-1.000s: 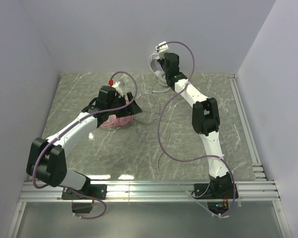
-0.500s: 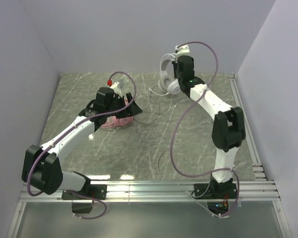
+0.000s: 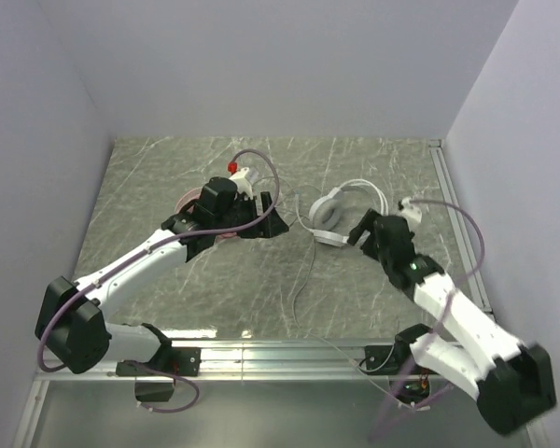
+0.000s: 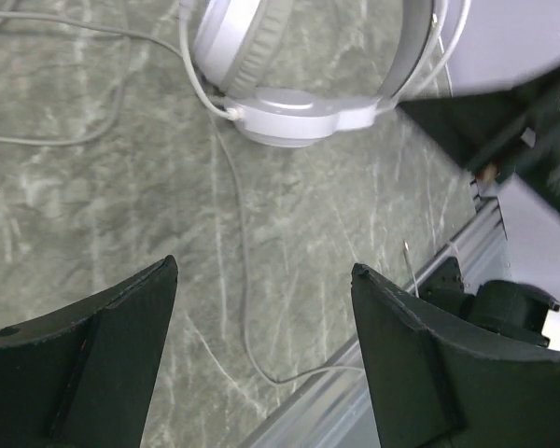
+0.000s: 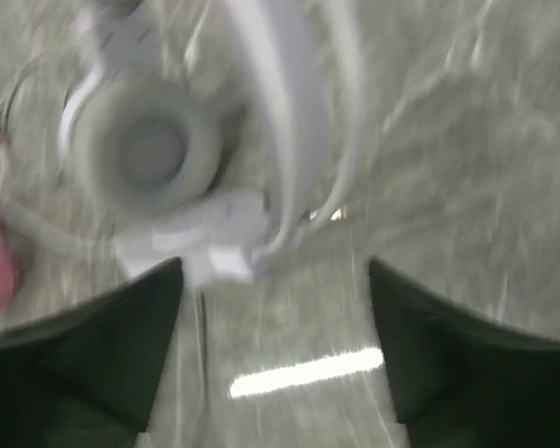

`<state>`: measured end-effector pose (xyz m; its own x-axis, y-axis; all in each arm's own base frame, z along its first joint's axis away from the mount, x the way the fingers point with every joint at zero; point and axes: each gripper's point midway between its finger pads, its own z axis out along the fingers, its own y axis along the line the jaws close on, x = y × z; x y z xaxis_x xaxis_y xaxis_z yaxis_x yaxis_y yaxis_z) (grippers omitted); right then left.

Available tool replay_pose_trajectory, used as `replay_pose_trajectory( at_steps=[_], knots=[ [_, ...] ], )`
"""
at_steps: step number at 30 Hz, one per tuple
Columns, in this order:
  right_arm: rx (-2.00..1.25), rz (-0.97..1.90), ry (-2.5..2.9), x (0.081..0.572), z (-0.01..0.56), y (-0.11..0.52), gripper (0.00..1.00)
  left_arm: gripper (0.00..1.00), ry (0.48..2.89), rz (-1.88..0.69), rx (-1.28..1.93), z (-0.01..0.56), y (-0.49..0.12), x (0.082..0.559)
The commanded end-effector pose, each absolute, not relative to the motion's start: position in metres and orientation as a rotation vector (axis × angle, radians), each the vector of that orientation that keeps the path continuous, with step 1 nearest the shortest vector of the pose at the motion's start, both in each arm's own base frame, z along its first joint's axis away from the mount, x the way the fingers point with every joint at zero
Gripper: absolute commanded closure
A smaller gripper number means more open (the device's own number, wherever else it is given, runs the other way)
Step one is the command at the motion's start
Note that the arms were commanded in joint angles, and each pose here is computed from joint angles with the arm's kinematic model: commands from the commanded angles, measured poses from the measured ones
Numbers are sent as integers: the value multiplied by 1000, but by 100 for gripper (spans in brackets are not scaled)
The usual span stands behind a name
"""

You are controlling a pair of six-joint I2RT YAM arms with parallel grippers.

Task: Wrap the headphones
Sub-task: Place the headphones on the table, then grab headphones with the left arm

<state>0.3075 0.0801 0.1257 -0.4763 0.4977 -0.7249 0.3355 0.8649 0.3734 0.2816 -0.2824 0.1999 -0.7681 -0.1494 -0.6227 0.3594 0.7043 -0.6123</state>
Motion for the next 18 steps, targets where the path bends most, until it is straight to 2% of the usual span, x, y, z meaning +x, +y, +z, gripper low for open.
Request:
replay_pose_trajectory(
  at_steps=[1,7,12,18],
  knots=[
    [596,438,2106,266,126,104,3,20,2158,-997,184,226,-285,274],
    [577,300,2065,237,142,69,1,20,2156,-999,205,223,-289,261],
    [645,-21,2060,246,166,28,0,20,2156,-997,223,224,-292,253],
    [775,-106,2023,271,167,-27,0,20,2155,-999,253,227,-294,246]
  ],
)
